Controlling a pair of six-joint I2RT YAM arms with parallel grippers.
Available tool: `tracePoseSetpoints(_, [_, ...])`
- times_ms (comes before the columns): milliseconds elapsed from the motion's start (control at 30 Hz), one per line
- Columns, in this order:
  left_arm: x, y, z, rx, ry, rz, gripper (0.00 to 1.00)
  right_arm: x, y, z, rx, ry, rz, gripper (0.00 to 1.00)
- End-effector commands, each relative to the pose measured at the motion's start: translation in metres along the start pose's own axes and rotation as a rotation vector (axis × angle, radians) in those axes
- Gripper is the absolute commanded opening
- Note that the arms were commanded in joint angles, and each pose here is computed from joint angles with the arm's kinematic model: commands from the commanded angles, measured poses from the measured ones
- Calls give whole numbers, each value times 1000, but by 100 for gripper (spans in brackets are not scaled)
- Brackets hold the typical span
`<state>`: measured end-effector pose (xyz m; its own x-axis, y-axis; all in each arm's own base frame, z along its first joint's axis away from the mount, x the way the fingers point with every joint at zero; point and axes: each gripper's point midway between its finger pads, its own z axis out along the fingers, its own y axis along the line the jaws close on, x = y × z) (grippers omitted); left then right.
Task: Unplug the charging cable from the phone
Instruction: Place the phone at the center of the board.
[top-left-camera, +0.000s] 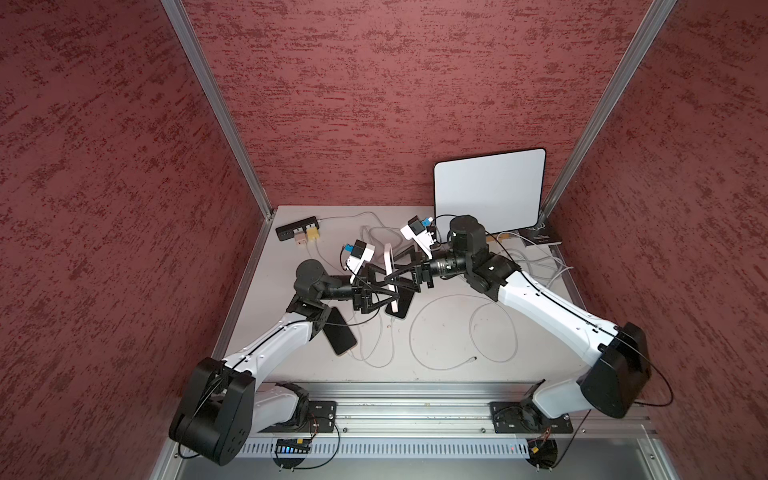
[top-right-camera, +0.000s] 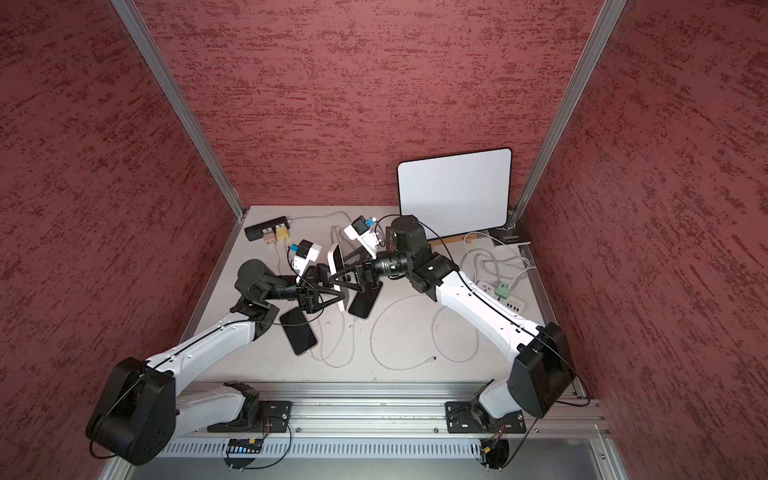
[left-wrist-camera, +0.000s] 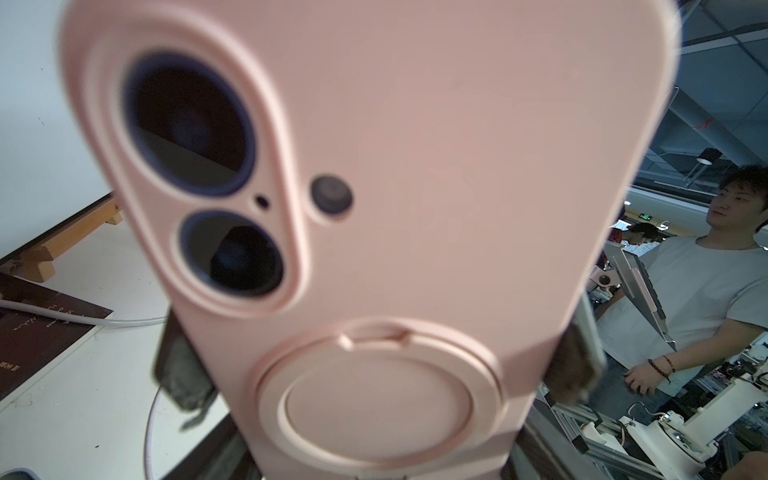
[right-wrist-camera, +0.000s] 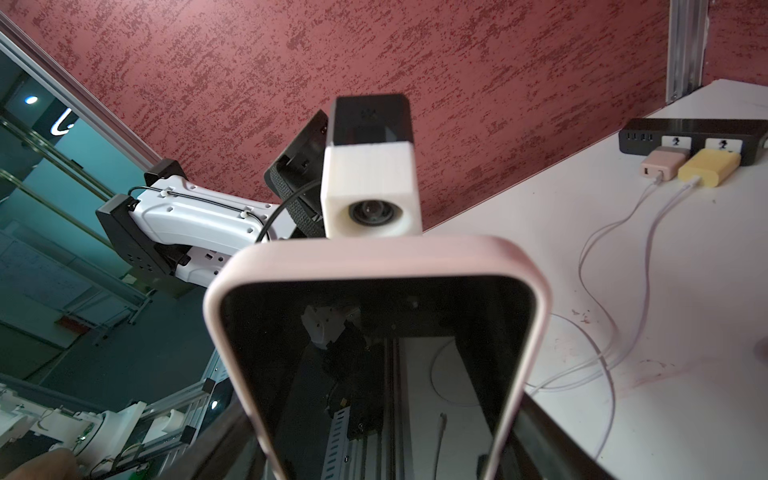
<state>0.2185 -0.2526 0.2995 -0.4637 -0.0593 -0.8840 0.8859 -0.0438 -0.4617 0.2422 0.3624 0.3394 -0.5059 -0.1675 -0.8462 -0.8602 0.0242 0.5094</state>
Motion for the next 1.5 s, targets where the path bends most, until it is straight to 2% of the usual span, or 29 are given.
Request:
tracePoseSetpoints(0, [-9, -9, 2, 22, -14, 73, 47, -6, 7, -1, -13, -21, -34, 64])
tracePoseSetpoints(67, [-9, -9, 2, 21, -15, 74, 51, -6, 8, -2, -13, -21, -37, 60])
tracePoseSetpoints(167, [-9, -8, 1, 18, -16, 73, 62, -3, 5, -1, -6, -16, -33, 55])
tracePoseSetpoints(233, [-9, -7, 0, 12, -20, 73, 77, -1, 3, -1, 3, -11, -31, 53])
tracePoseSetpoints(267, [-10, -6, -1, 7, -24, 74, 88, -6, 12, -7, 8, -23, -52, 53])
tracePoseSetpoints(333, [-10, -4, -3, -8, -32, 78, 99, -4, 11, -8, 28, -19, -49, 52])
tracePoseSetpoints(633, [-9, 28, -23, -249, -89, 78, 100, 5, -12, -22, 209, -1, 23, 52])
tracePoseSetpoints(800, [-13, 36, -33, -321, -123, 78, 100, 15, -37, -31, 366, 25, 105, 51])
tracePoseSetpoints(1000, [-15, 47, -38, -370, -140, 65, 100, 41, -73, -45, 582, 117, 251, 52])
tracePoseSetpoints(1133, [-15, 50, -39, -380, -142, 60, 100, 51, -86, -57, 694, 154, 289, 53])
tracePoseSetpoints(1300, [-17, 53, -42, -403, -147, 54, 100, 84, -116, -77, 887, 279, 354, 55])
tracePoseSetpoints(1467, [-17, 56, -43, -415, -149, 47, 100, 108, -135, -88, 988, 387, 381, 57])
